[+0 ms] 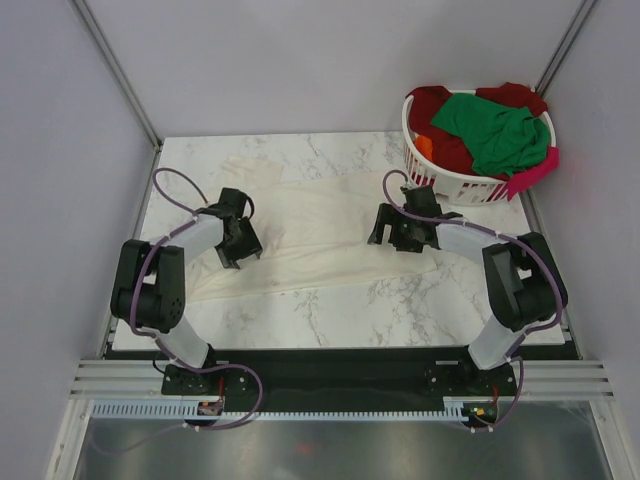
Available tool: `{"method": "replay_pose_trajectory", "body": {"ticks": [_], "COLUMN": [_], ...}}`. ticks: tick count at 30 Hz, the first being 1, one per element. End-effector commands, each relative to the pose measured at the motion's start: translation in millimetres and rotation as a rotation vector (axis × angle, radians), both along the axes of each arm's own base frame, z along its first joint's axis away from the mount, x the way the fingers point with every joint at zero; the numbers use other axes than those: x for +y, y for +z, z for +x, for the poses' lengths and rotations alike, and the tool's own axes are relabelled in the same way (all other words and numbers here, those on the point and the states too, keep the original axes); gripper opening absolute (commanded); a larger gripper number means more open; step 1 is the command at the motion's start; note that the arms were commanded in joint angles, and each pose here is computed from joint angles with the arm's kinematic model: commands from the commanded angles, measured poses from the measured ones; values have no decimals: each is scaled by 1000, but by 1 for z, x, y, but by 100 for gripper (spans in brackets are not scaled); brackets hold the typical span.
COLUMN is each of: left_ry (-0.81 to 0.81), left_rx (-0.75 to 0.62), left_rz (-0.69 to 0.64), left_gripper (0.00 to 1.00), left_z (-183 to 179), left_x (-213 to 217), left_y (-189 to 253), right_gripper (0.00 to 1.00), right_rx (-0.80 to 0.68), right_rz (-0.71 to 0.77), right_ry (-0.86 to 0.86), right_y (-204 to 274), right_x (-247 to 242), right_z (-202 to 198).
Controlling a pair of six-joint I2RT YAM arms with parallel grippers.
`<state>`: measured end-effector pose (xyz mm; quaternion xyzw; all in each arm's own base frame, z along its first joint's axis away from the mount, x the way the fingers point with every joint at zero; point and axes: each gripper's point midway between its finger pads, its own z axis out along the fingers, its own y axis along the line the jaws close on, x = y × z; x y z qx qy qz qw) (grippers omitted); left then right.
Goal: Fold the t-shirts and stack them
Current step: Fold the tshirt
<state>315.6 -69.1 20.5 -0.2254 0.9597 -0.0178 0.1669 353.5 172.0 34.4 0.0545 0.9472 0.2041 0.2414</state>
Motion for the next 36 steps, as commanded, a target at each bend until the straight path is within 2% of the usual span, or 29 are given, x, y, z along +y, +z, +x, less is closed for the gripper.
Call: {"method": "replay_pose_trajectory", "body": {"ticks": [1,3,11,16,19,21,23,25,26,28,29,30,31,32,36], "left_ry": [74,85,95,79,28,0,-28,-59,-60,-101,-99,-125,-161,-159,-195], "left_rx": [-14,21,14,19,-48,-165,-297,-358,-437,-432,-485,-492,-524,-508,-488], "left_rz": [12,11,-77,-160,-180,-181,-111,-26,-9,68,79,98,57,45,-66], "left_gripper": [67,67,68,68,69,71,74,84,87,94,94,95,95,95,90], "left_z": [-9,-25,-75,-104,-102,-79,-49,-26,-5,23,46,60,78,105,172], "left_x": [8,10,3,-7,-16,-17,-8,2,4,10,13,16,10,17,28], "left_y": [-3,-12,-3,9,38,77,121,144,176,178,198,200,210,192,160], "right_gripper": [98,98,98,98,98,98,98,98,98,98,98,98,98,98,98], "right_rx": [84,129,177,152,96,33,11,-26,-42,-73,-81,-84,-85,-82,-76], "right_rz": [-53,-86,-72,-18,10,29,18,17,7,7,4,5,6,12,19], "right_ry": [-75,-99,-189,-237,-224,-210,-177,-150,-121,-103,-87,-79,-74,-61,-35], "right_y": [-30,-45,-40,-16,13,42,58,79,84,96,98,99,99,99,95], "right_x": [-20,-32,-51,-55,-52,-48,-46,-43,-41,-39,-39,-38,-38,-36,-34], "right_z": [-34,-58,-115,-138,-134,-118,-113,-103,-101,-93,-93,-92,-92,-94,-99]}}
